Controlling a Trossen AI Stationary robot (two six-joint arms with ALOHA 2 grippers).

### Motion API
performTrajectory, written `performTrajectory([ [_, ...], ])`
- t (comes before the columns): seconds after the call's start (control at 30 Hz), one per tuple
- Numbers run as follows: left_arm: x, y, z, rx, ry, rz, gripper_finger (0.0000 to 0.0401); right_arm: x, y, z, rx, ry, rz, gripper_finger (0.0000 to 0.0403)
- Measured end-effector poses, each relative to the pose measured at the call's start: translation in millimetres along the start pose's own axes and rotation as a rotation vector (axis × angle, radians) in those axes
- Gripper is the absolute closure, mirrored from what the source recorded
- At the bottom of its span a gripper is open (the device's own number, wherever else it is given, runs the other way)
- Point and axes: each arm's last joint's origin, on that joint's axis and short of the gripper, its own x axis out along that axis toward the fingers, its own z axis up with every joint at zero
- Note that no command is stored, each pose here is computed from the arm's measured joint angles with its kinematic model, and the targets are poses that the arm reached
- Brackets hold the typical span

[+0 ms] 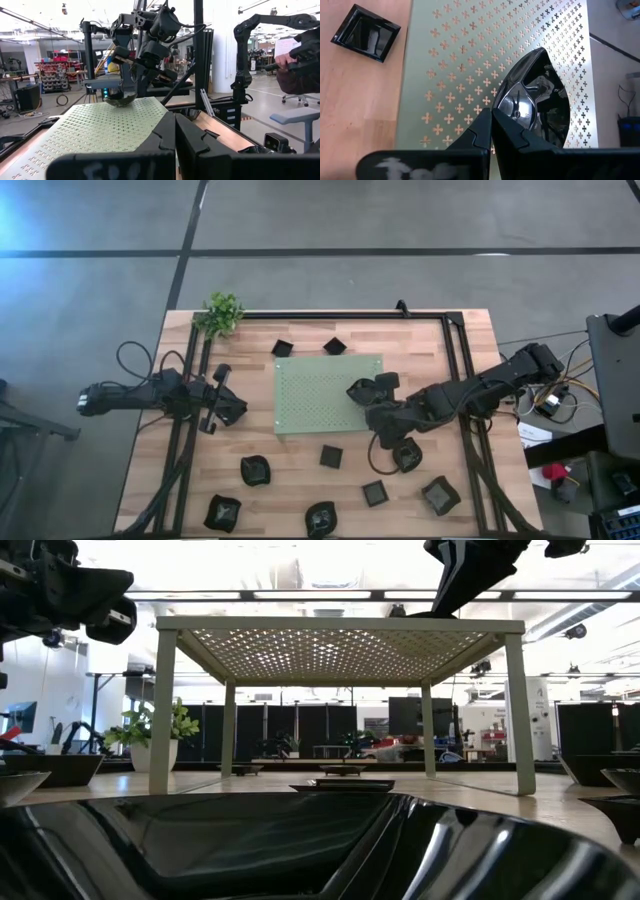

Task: Pick & Place Mini shaped plates
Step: Put the leaf shaped plate on the shelf, then put the distorted square plate on the shelf

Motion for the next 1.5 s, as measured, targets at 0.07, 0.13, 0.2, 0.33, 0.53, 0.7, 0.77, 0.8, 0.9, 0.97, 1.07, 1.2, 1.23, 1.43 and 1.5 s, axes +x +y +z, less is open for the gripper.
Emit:
performTrajectory([
  [0.07, 0.0, 0.0, 0.0, 0.000, 0.000, 0.000, 0.0401, 0.0, 0.0, 0.0, 0.000, 0.000, 0.000, 0.0394],
  [0.13, 0.0, 0.0, 0.0, 0.000, 0.000, 0.000, 0.0401, 0.0, 0.0, 0.0, 0.000, 0.000, 0.000, 0.0394],
  [0.2, 0.0, 0.0, 0.0, 0.000, 0.000, 0.000, 0.0401, 0.0, 0.0, 0.0, 0.001, 0.000, 0.000, 0.0394],
  [0.33, 0.0, 0.0, 0.0, 0.000, 0.000, 0.000, 0.0401, 0.0, 0.0, 0.0, 0.004, 0.000, 0.000, 0.0394],
  [0.53, 0.0, 0.0, 0.0, 0.000, 0.000, 0.000, 0.0401, 0.0, 0.0, 0.0, 0.006, -0.001, -0.001, 0.0358],
  [0.7, 0.0, 0.0, 0.0, 0.000, 0.000, 0.000, 0.0401, 0.0, 0.0, 0.1, 0.004, -0.002, -0.001, 0.0311],
  [0.77, 0.0, 0.0, 0.0, 0.000, 0.000, 0.000, 0.0401, 0.0, 0.0, 0.1, 0.000, -0.002, -0.001, 0.0296],
  [0.8, 0.0, 0.0, 0.0, 0.000, 0.000, 0.000, 0.0401, 0.0, 0.0, 0.2, -0.006, -0.002, -0.001, 0.0290],
  [0.9, 0.0, 0.0, 0.0, 0.000, 0.000, 0.000, 0.0401, -3.0, -1.5, 3.3, -0.016, -0.015, -0.001, 0.0274],
  [0.97, 0.0, 0.0, 0.0, 0.000, 0.000, 0.000, 0.0401, -7.1, -3.6, 7.1, -0.008, -0.031, 0.000, 0.0266],
  [1.07, 0.0, 0.0, 0.0, 0.000, 0.000, 0.000, 0.0401, -15.6, -7.9, 14.1, 0.009, -0.064, 0.002, 0.0259],
  [1.2, 0.0, 0.0, 0.0, 0.000, 0.000, 0.000, 0.0401, -30.4, -15.7, 23.7, 0.040, -0.120, 0.005, 0.0258],
  [1.23, 0.0, 0.0, 0.0, 0.000, 0.000, 0.000, 0.0401, -34.0, -17.6, 25.7, 0.045, -0.134, 0.006, 0.0259],
  [1.43, 0.0, 0.0, -0.1, 0.000, 0.001, 0.000, 0.0401, -53.7, -28.3, 31.9, 0.077, -0.204, 0.009, 0.0270],
  [1.5, 0.0, 0.0, 0.0, 0.000, 0.000, 0.000, 0.0401, -57.7, -30.5, 31.8, 0.095, -0.215, 0.011, 0.0273],
])
